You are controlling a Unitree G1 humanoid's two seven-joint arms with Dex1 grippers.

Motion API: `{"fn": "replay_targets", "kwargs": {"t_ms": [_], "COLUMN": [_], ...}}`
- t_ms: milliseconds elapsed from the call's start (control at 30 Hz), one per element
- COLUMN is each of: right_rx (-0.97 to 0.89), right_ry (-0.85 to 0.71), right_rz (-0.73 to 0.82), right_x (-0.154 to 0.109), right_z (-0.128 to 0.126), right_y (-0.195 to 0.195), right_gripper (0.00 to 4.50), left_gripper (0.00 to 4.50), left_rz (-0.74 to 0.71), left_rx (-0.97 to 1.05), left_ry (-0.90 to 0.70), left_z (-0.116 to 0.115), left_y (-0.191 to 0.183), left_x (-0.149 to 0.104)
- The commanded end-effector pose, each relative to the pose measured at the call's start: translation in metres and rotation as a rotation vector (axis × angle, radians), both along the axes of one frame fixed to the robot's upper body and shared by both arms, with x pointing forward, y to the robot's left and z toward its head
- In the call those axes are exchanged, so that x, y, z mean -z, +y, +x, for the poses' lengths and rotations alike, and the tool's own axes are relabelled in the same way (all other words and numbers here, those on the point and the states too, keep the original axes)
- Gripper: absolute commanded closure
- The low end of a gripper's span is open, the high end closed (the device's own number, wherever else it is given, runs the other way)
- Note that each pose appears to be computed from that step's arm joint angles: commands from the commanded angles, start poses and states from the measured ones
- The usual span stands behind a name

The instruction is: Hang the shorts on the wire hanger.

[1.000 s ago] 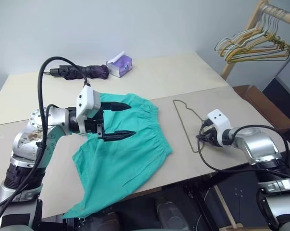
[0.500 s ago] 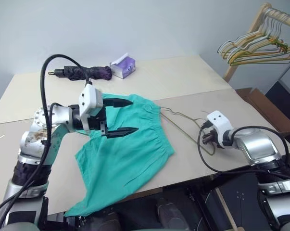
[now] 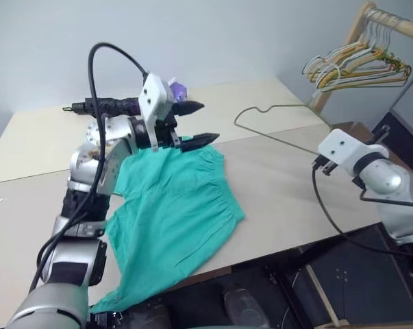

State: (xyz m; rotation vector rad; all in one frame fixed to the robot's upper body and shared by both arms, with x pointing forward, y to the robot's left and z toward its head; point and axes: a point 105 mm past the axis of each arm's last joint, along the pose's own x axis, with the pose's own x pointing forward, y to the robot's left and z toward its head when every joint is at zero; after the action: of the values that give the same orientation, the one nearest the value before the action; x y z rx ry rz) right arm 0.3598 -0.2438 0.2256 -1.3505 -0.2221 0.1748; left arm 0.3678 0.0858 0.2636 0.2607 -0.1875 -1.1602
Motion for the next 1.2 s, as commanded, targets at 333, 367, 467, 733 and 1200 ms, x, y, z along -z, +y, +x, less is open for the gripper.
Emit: {"fn": "replay_targets", "kwargs": {"t_ms": [333,367,467,733,1200], "right_rx": [-0.366,-0.375,-0.402,-0.395,-0.39], "right_ry": [-0.308,-0.311,-0.325,-0.323,-0.34], "right_rz": [-0.141,-0.141,-0.136,-0.145,-0.154], "right_x": [-0.055,-0.057,-0.061,-0.064,-0.069], "right_z": [-0.018,-0.018,-0.021,-0.022,-0.021], "right_y": [0.06,0.062,0.068,0.065,0.063], "right_gripper": [4.47,4.47,4.47,4.5,4.5], "left_gripper": [0.0,0.0,0.0,1.22,4.46], "left_rz": [0.261,0.281,0.362,0.395,0.385], "left_rx": [0.157,0.176,0.174,0.208,0.164], "left_ry": [0.209,0.216,0.213,0.216,0.219], "left_z": [0.009,0.009,0.011,0.008,0.014], "left_y": [-0.023,-0.023,-0.024,-0.019,-0.011], "left_x": [0.017,0.02,0.033,0.041,0.039]}}
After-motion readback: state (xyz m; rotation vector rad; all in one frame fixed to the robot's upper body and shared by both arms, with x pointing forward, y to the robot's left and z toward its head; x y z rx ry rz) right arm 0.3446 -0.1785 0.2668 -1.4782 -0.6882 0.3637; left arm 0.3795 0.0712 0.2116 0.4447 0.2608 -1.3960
